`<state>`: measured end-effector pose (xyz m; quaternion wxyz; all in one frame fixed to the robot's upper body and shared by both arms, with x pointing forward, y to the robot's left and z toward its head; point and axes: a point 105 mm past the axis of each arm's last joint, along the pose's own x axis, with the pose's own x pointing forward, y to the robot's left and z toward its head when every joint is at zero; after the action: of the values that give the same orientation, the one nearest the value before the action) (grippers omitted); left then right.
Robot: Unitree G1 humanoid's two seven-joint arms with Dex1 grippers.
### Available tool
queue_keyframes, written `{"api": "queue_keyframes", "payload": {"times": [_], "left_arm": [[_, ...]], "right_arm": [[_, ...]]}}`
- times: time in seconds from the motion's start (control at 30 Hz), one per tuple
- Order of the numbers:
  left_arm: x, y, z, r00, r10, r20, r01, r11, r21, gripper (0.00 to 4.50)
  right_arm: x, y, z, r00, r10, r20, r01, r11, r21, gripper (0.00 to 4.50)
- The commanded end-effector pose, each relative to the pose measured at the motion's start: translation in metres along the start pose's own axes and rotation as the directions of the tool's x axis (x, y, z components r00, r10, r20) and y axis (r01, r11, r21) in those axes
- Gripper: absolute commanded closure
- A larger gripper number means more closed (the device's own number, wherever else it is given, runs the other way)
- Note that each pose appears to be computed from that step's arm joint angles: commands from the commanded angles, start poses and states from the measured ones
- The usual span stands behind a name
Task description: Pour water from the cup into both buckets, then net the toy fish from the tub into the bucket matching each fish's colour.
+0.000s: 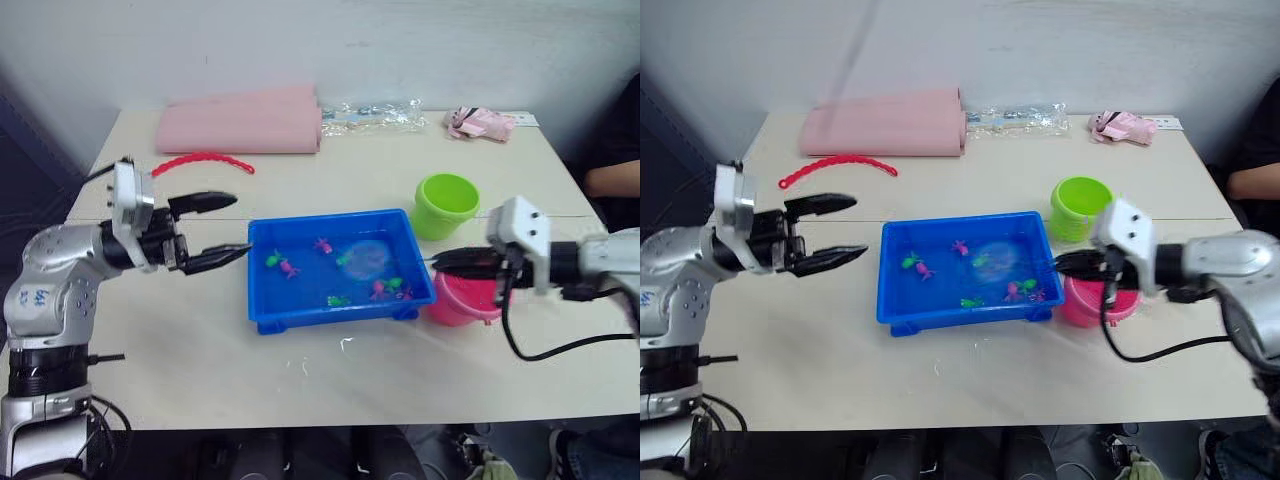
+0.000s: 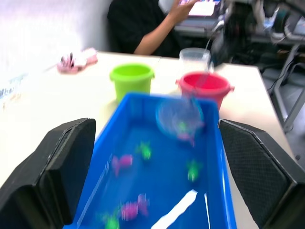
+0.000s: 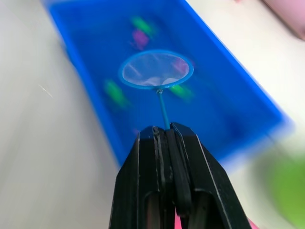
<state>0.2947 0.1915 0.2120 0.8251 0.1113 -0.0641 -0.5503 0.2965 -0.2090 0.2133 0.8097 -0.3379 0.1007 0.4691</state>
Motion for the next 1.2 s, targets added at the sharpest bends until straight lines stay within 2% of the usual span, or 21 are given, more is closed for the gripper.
{"api": "queue_keyframes", "payload": {"times": [0.03, 0.53, 0.8, 1.0, 1.2], "left_arm": [[-0.001, -0.012, -0.007, 0.999, -0.042, -0.019, 0.042, 0.999, 0.017, 0.05], [0.022, -0.04, -0.012, 0.99, -0.138, 0.002, 0.138, 0.988, -0.073, 0.05], [0.025, -0.044, -0.012, 0.99, -0.144, 0.007, 0.144, 0.986, -0.083, 0.05], [0.027, -0.047, -0.013, 0.99, -0.142, 0.01, 0.142, 0.985, -0.095, 0.05], [0.033, -0.048, -0.014, 0.99, -0.141, 0.025, 0.143, 0.985, -0.099, 0.05]], "right_arm": [[-0.011, -0.01, 0.001, 0.999, 0.021, -0.048, -0.028, 0.99, -0.137, 4.5], [0.001, -0.013, 0.007, 0.961, 0.108, -0.254, -0.165, 0.962, -0.218, 4.5], [0.003, -0.016, 0.017, 0.969, 0.1, -0.226, -0.158, 0.953, -0.257, 4.5], [-0.004, -0.027, 0.015, 0.95, 0.056, -0.307, -0.174, 0.912, -0.371, 4.5], [0.007, -0.031, 0.023, 0.942, 0.045, -0.333, -0.206, 0.861, -0.466, 4.5]]}}
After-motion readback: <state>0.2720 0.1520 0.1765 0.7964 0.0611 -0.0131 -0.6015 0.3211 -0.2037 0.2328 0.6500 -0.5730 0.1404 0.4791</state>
